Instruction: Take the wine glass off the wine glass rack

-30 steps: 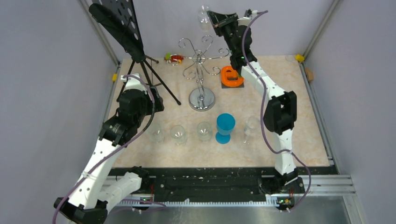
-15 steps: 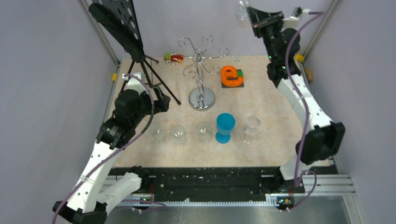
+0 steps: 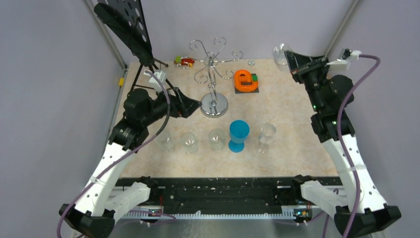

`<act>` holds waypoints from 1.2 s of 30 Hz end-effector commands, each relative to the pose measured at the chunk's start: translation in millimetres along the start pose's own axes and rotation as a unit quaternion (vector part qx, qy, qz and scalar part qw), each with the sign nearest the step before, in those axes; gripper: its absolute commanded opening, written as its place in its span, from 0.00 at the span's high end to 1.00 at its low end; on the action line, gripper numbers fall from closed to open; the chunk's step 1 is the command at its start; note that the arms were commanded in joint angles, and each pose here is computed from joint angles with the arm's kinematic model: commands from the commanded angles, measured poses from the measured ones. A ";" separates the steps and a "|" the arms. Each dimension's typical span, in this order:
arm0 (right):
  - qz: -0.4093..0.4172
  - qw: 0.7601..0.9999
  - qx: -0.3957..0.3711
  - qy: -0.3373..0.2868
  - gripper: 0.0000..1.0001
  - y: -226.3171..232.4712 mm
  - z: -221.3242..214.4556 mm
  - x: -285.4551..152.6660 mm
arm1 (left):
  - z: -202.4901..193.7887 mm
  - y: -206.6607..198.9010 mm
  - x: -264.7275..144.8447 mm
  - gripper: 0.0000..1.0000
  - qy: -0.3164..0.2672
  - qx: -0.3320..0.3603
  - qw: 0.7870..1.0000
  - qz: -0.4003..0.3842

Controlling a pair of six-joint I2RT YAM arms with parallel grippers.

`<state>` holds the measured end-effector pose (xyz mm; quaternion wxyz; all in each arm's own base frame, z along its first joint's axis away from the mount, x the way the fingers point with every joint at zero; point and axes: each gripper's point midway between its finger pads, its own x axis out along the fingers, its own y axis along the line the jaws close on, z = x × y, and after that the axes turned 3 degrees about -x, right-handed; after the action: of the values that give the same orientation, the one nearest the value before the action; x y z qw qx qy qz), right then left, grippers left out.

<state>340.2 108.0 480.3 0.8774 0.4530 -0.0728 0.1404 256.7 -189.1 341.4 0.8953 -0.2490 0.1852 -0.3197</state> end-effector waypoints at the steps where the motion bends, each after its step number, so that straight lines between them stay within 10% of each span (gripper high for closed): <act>1: 0.044 0.999 -0.003 -0.017 1.00 28.4 19.8 -32.7 | 6.6 -42.2 14.0 0.14 0.009 -0.044 0.991 -0.122; 20: 0.288 0.929 0.223 0.072 1.00 132.8 23.8 -109.6 | 73.8 -160.2 60.3 0.10 -0.042 -0.260 0.885 -0.383; 36: 0.316 0.894 0.299 0.108 1.00 130.5 14.7 -112.0 | 94.7 -206.0 65.9 0.19 -0.002 -0.318 0.780 -0.539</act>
<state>220.5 156.5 531.3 0.6428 0.6353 -0.0239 0.4273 288.7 -352.0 479.1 0.5264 -0.5878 0.1412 -0.5978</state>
